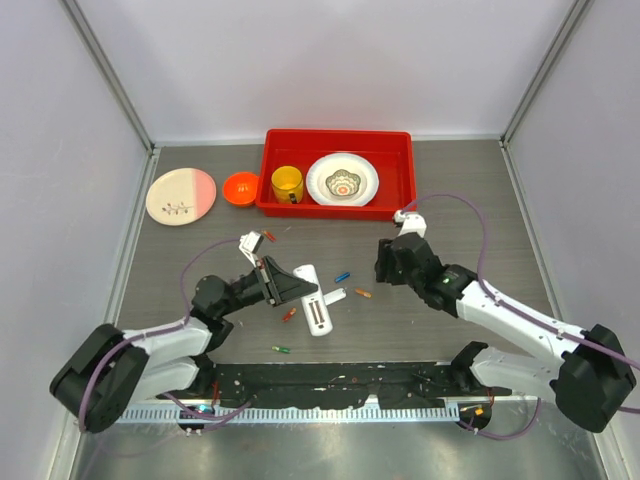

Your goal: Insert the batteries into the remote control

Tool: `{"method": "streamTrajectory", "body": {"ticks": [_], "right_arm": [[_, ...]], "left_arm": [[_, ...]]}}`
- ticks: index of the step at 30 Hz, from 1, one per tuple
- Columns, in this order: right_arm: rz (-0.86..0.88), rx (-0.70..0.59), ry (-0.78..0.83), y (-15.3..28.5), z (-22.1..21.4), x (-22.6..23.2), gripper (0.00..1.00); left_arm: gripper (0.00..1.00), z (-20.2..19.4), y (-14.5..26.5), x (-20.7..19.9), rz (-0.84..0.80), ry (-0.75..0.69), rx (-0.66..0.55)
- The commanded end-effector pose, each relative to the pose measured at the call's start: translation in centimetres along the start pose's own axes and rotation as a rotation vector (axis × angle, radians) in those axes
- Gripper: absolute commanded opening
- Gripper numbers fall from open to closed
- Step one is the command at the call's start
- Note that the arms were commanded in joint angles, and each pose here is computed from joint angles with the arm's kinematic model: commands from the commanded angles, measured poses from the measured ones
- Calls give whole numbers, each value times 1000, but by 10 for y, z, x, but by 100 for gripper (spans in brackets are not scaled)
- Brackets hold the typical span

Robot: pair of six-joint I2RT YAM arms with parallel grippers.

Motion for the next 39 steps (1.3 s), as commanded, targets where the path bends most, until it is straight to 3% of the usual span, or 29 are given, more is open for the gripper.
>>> {"method": "streamTrajectory", "body": {"ticks": [1, 11, 39], "right_arm": [[171, -9, 125, 8, -10, 47, 59], [206, 74, 233, -8, -43, 65, 55], [199, 178, 274, -34, -76, 71, 38]], "left_arm": [[0, -4, 10, -3, 0, -86, -15], [0, -10, 29, -4, 36, -147, -61], [0, -7, 27, 5, 78, -146, -61]]}}
Point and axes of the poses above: each gripper's point midway between its finger pads, its own y axis back along the fingers, its own x axis along the line the jaws close on, z = x × y, the point moved 1 cm from there along y, back along the fingers, and after that the axes turned 15 degrees about y, right-handed, at the moved point
